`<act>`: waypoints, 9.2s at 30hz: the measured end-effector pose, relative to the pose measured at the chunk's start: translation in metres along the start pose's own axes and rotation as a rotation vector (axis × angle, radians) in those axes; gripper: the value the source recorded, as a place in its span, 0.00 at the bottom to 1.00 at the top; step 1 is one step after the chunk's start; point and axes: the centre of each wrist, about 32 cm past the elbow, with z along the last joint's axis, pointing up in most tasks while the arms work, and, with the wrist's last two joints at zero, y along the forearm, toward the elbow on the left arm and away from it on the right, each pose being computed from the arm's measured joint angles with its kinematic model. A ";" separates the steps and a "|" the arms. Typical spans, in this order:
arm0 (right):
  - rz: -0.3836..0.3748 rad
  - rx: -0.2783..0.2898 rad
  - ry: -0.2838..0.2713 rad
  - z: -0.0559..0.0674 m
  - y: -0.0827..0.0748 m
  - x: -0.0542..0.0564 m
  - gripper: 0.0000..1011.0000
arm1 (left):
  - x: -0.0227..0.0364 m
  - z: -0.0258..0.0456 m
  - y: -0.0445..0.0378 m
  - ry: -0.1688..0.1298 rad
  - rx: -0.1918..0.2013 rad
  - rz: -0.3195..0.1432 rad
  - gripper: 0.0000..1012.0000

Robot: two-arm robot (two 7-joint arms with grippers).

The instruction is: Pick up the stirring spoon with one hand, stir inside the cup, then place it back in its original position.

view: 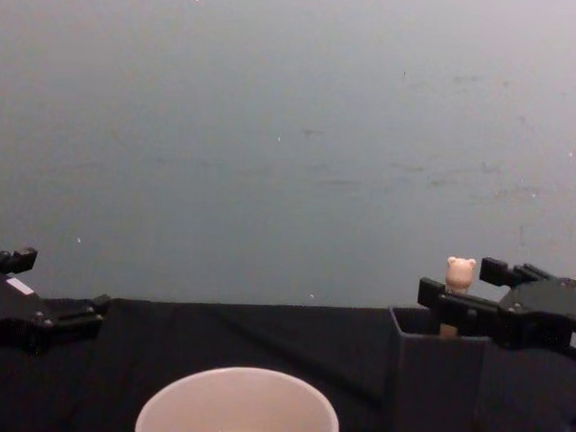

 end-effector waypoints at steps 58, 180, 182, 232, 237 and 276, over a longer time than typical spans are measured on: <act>0.000 0.000 0.002 0.000 0.000 0.000 0.21 | 0.0000 0.0000 0.0000 0.000 0.000 0.000 0.99; 0.447 0.117 -0.030 0.039 0.038 -0.042 0.21 | 0.0000 0.0000 0.0000 0.000 0.000 0.000 0.99; 0.449 0.113 -0.033 0.038 0.038 -0.042 0.21 | 0.0000 0.0000 0.0000 0.000 0.000 0.000 0.99; 0.509 0.033 -0.031 0.018 0.064 -0.051 0.21 | 0.0000 0.0000 0.0000 0.000 0.000 0.000 0.99; 0.513 0.031 -0.027 0.017 0.073 -0.053 0.21 | 0.0000 0.0000 0.0000 0.000 0.000 0.000 0.99; 0.417 0.013 -0.065 0.017 0.078 -0.032 0.21 | 0.0000 0.0000 0.0000 0.000 0.000 0.000 0.99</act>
